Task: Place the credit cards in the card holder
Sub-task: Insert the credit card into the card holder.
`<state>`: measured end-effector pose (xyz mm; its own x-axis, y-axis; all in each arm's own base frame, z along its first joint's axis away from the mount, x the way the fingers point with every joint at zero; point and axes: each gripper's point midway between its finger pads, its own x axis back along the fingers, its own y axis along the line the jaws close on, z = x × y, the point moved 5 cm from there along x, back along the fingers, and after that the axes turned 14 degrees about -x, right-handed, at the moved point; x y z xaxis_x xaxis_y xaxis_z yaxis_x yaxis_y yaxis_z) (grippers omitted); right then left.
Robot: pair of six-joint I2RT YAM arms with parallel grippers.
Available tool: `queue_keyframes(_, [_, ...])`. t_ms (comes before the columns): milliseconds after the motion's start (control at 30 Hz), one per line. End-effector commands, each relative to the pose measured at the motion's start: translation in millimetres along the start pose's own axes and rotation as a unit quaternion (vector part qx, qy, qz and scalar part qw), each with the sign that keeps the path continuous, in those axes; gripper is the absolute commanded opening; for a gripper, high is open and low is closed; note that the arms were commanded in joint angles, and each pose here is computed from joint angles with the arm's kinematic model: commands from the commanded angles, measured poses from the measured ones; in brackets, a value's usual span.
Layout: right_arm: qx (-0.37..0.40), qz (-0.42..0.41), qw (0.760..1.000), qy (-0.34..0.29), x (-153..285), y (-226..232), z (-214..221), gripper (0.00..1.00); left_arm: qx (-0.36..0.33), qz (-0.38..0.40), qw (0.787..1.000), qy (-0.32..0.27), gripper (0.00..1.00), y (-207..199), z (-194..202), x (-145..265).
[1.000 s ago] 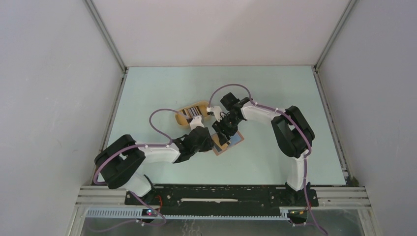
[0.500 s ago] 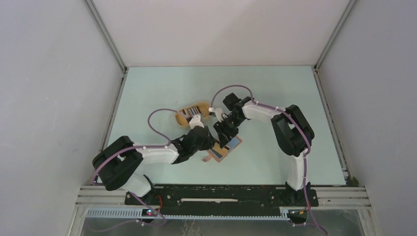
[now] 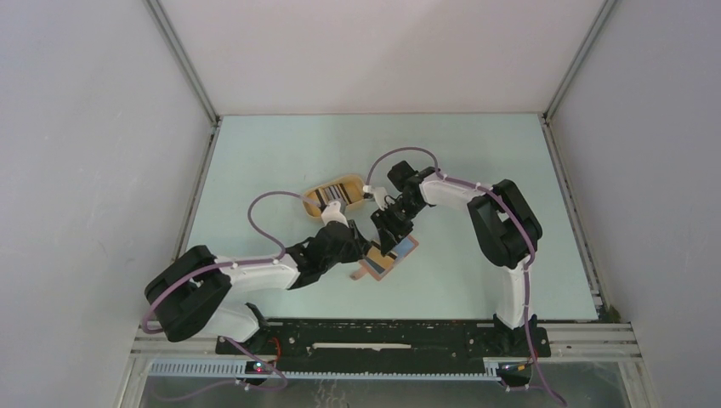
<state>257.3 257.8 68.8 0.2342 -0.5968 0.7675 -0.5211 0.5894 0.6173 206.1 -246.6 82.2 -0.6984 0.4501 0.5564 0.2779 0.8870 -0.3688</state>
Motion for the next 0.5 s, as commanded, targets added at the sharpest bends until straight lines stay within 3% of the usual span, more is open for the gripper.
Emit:
queue_keyframes(0, [0.002, -0.005, 1.000, 0.004, -1, 5, -4, 0.55, 0.009, -0.002, 0.999, 0.033, 0.38, 5, 16, 5])
queue_keyframes(467, [0.010, 0.001, 1.000, 0.003, -2, 8, -5, 0.50, -0.006, -0.025, 0.997, 0.074, 0.46, 2, 30, 5])
